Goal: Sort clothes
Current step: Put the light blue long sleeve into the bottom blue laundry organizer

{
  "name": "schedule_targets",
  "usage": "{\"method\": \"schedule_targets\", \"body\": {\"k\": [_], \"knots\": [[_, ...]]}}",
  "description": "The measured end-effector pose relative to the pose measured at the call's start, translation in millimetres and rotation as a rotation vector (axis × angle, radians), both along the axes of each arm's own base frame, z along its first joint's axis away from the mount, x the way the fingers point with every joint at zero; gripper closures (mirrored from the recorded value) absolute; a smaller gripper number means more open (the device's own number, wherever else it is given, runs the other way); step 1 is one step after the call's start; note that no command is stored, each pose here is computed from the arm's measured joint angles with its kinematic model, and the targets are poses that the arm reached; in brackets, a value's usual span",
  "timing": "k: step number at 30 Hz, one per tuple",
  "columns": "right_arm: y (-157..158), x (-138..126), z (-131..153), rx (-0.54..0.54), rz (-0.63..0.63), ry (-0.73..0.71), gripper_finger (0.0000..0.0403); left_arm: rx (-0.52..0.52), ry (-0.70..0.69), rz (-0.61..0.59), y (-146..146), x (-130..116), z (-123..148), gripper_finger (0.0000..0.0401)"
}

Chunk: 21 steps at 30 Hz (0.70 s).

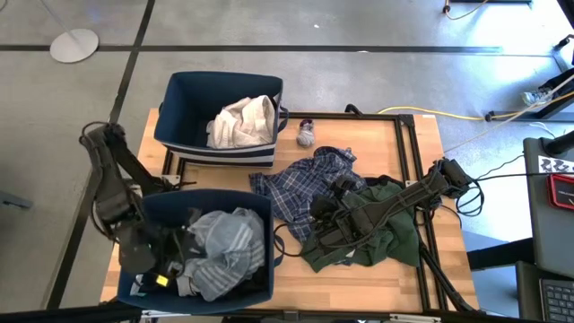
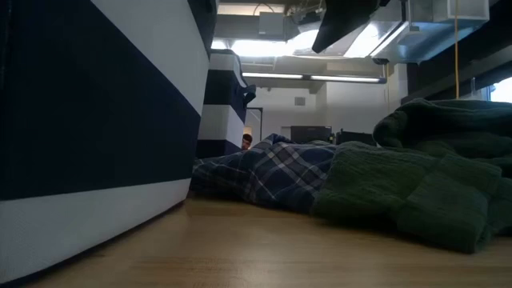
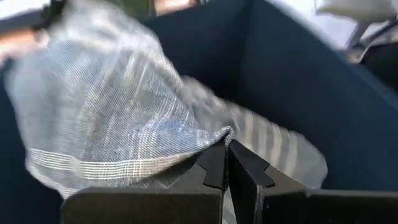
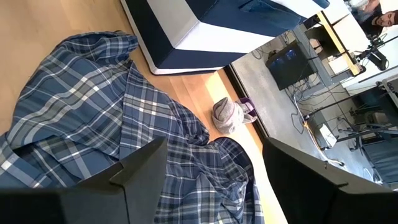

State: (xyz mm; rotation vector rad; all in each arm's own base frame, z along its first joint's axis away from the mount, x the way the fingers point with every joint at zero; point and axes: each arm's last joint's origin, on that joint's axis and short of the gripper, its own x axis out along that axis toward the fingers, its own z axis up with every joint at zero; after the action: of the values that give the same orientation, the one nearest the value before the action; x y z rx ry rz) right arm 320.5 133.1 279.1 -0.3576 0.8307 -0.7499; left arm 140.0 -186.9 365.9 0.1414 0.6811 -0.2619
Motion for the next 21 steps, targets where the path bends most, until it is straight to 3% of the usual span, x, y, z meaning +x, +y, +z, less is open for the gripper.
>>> {"method": "schedule_targets", "body": {"k": [12, 21], "knots": [[0, 0, 0, 0.002, 0.0, -0.005, 0.0139, 0.03, 0.324, 0.243, 14, -8, -115, 0.0393], [0, 1, 0, 0.003, 0.0, -0.006, 0.0139, 0.014, 0.347, 0.311, 22, -1, -121, 0.0335]]}}
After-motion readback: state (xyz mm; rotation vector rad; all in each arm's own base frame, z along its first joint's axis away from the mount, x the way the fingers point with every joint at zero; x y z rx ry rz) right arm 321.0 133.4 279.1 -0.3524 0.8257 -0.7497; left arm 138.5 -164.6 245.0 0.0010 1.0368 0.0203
